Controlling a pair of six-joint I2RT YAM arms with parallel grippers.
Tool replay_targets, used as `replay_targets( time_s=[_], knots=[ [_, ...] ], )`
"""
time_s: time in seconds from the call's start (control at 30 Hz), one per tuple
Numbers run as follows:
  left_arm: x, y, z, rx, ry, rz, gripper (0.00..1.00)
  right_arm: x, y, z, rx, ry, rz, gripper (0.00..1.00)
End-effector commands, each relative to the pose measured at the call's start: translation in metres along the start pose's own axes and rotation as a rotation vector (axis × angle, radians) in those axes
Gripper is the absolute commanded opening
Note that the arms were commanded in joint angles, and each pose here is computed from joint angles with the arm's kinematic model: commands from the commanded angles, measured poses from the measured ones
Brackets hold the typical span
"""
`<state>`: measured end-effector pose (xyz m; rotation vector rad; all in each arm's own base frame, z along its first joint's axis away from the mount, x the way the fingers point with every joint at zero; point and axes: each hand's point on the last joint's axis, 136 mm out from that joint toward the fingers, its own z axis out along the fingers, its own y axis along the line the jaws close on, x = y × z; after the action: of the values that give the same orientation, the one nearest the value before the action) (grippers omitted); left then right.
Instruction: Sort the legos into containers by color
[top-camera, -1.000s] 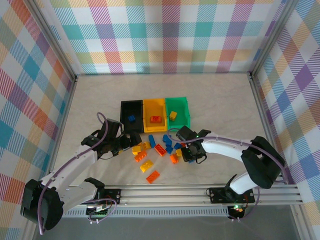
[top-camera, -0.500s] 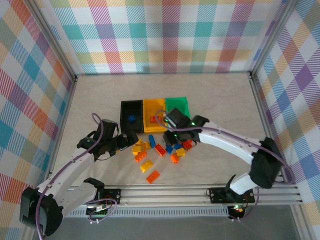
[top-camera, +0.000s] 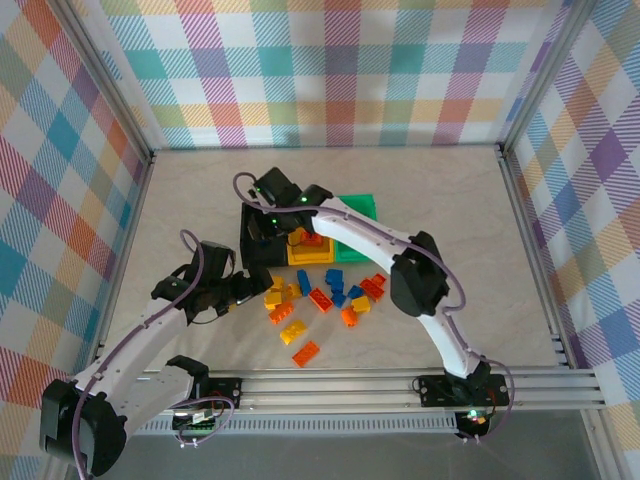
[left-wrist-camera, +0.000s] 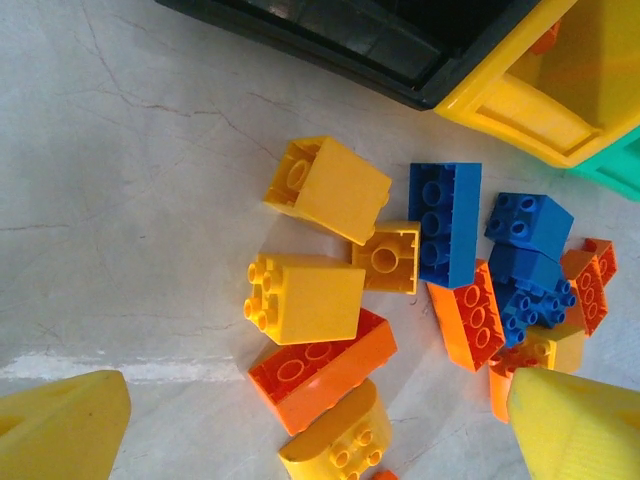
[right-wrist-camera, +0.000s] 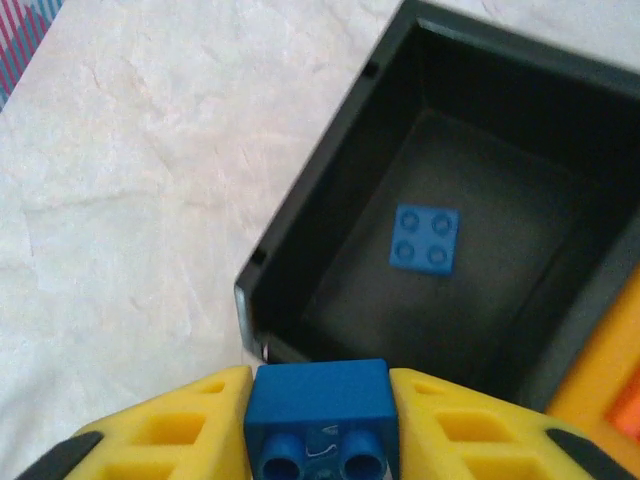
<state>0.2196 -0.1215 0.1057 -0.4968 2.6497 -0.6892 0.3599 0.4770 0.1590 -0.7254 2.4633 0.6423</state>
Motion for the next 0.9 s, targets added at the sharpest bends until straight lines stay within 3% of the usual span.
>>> replay_targets(
  time_s=[0.0, 0.07, 0.17, 0.43, 0.67, 0.87],
  knots=[
    [0.006, 0.003, -0.002, 0.003, 0.025, 0.001, 0.97, -0.005, -0.01, 0.002, 0.015, 0.03, 0.02, 0.46],
    [0.007, 0.003, -0.002, 0.007, 0.029, 0.003, 0.98, -0.01, -0.012, 0.002, 0.02, 0.018, 0.02, 0.6],
    [0.007, 0.0, -0.002, 0.015, 0.032, 0.01, 0.98, -0.018, -0.015, -0.008, 0.034, -0.015, 0.022, 0.67],
    [0.019, -0.017, 0.009, -0.01, 0.078, 0.111, 0.94, -0.009, -0.043, -0.064, 0.07, -0.119, 0.09, 0.69],
    [0.042, -0.024, 0.031, -0.087, 0.136, 0.234, 0.86, 0.051, -0.066, -0.104, 0.092, -0.113, 0.154, 0.7],
    [0.059, -0.016, 0.049, -0.237, 0.171, 0.371, 0.79, 0.08, -0.076, -0.127, 0.088, -0.139, 0.196, 0.71]
  ],
)
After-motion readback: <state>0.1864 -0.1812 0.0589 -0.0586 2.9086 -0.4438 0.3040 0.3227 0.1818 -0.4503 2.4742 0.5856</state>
